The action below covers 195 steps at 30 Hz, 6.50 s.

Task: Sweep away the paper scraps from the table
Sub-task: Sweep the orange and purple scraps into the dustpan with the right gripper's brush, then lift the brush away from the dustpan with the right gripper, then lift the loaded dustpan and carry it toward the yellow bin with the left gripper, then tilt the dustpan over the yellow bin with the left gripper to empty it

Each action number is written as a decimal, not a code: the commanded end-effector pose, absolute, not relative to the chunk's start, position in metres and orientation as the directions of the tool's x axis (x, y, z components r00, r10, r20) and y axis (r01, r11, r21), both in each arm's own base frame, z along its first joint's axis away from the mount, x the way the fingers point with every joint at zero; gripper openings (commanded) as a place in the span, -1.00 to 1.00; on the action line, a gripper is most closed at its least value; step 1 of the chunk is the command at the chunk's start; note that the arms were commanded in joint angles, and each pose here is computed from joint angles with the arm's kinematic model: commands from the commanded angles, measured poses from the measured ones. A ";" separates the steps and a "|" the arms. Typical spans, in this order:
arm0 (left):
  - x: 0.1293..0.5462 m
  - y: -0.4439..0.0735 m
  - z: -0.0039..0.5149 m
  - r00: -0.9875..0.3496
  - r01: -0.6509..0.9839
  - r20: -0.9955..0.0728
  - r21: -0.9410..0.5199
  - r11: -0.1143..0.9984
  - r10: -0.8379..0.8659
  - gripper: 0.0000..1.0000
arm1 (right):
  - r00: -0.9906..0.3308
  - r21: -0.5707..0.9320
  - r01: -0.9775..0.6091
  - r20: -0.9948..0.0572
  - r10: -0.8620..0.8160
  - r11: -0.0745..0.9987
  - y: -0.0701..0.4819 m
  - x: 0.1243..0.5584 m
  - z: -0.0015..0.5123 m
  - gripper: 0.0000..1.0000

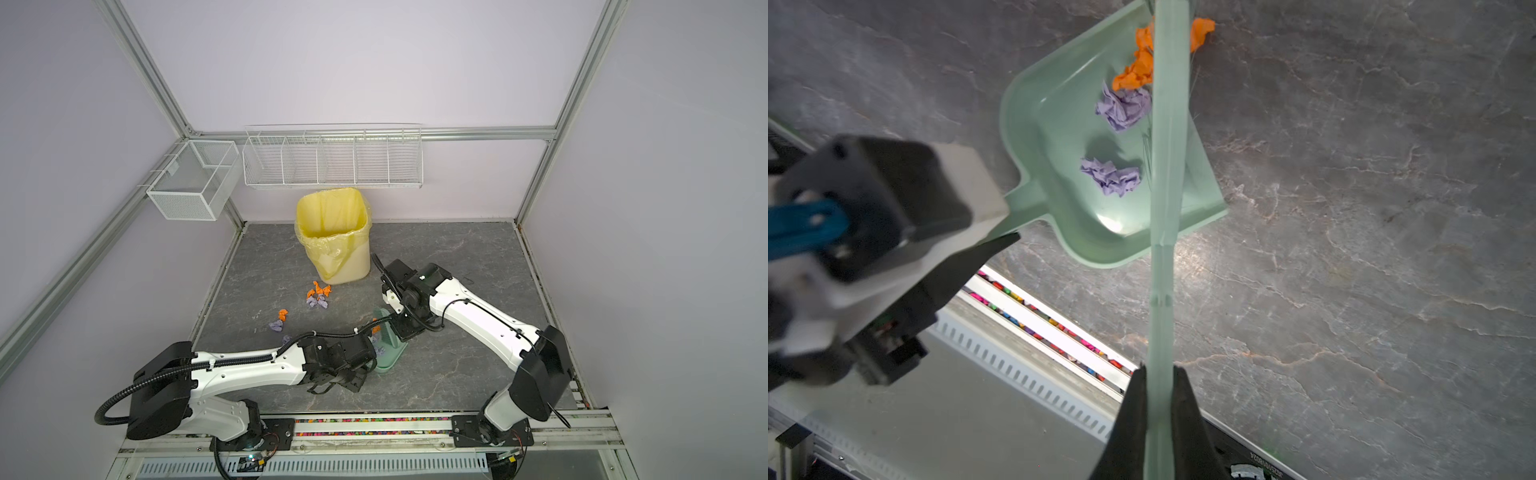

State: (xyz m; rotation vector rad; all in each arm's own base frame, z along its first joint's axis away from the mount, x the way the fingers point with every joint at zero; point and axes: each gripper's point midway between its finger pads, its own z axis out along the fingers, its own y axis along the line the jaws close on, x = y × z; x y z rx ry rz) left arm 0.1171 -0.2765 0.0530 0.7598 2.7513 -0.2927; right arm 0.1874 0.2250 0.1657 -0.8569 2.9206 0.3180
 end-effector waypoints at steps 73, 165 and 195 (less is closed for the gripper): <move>0.155 -0.275 0.062 -0.831 0.443 -0.419 -0.103 0.891 0.365 -1.00 | -0.871 0.172 -0.236 -0.474 -0.129 0.956 0.191 0.211 0.190 -0.86; 0.240 -0.335 0.284 -0.748 0.487 -0.615 -0.254 0.836 0.249 -1.00 | -0.840 0.255 -0.128 -0.541 0.032 0.958 0.119 0.218 0.154 -0.86; 0.311 -0.313 0.356 -0.768 0.399 -0.640 -0.455 0.796 0.020 -1.00 | -0.839 0.262 -0.124 -0.543 0.040 0.957 0.122 0.224 0.151 -0.87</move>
